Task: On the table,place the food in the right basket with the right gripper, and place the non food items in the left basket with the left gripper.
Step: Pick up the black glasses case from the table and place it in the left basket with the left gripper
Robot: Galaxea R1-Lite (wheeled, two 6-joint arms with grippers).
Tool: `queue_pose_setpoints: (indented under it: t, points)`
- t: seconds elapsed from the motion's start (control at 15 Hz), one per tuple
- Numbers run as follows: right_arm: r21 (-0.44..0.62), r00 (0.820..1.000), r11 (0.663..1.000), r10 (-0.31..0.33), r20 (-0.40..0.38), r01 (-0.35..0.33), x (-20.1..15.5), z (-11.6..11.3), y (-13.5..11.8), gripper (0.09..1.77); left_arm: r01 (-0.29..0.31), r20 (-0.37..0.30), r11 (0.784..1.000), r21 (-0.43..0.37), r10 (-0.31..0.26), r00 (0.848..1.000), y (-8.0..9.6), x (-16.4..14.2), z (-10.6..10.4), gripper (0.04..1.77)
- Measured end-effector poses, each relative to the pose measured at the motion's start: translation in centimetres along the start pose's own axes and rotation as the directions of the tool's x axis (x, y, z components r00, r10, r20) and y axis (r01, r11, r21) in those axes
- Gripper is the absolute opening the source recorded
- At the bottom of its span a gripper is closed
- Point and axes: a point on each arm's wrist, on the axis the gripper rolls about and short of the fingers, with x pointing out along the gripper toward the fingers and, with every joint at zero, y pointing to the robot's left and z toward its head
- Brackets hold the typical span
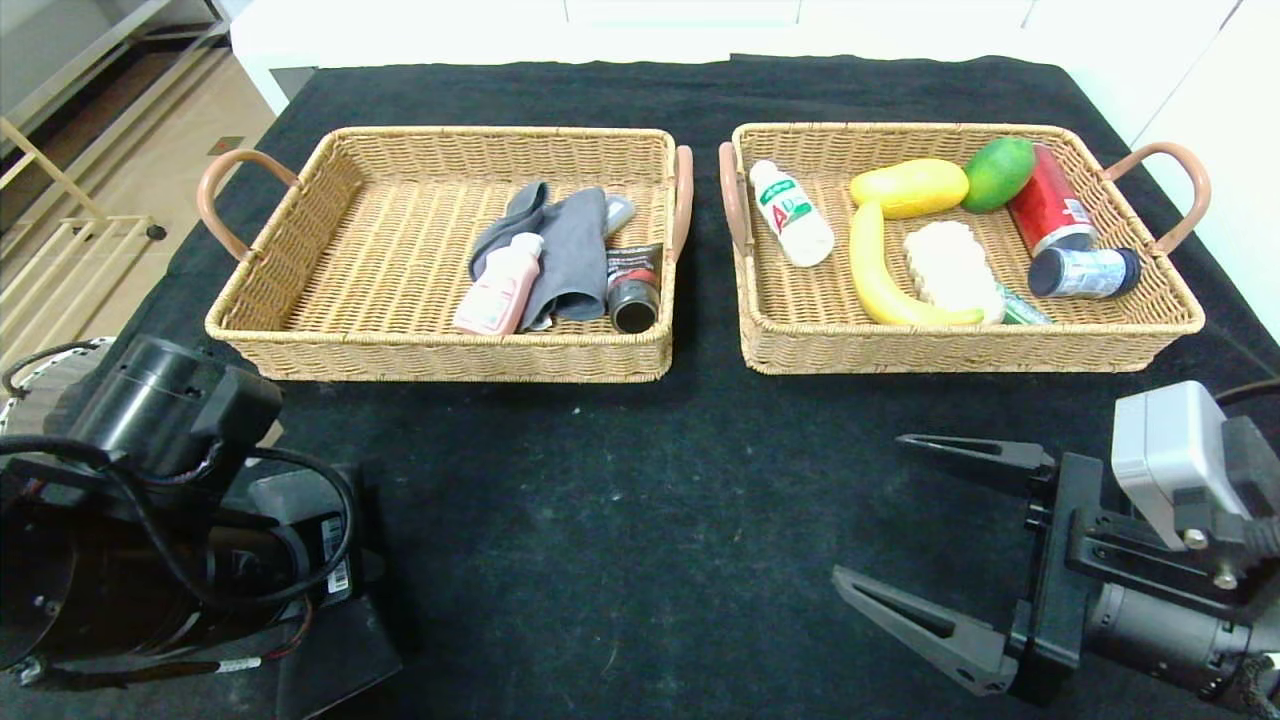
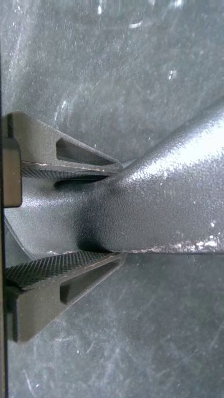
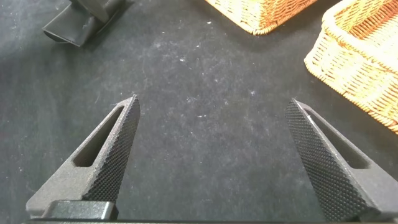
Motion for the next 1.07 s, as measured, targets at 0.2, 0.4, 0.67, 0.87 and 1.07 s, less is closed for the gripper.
queue_pose_setpoints:
  t: [0.2,0.4,0.67,0.87,1.07]
  points:
    - [0.0,1.0,1.0,0.0,0.0,0.0,0.0,0.0,0.0,1.71,0.003,0.017,1.0,0.0,-0.003,1.0,0.1,-0.6,0.2,0.73]
    - [0.0,1.0,1.0,0.001,-0.002,-0.001,0.0,-0.1,0.0,1.71,-0.014,0.102,1.0,0.011,0.013,0.995,0.2,-1.9,0.5,0.69]
    - [-0.001,1.0,1.0,0.001,-0.005,-0.001,0.1,-0.1,0.0,1.71,0.038,0.211,0.996,0.078,-0.053,0.976,0.2,-4.9,1.2,0.67]
    - [-0.002,1.0,1.0,0.002,-0.005,-0.002,0.1,-0.1,0.0,1.71,0.096,0.317,0.99,0.106,-0.125,0.94,-0.2,-7.0,2.7,0.66]
    - [-0.006,1.0,1.0,0.004,-0.003,-0.004,0.1,-0.1,0.1,1.71,0.146,0.451,0.976,0.158,-0.203,0.869,-1.2,-8.4,4.6,0.65]
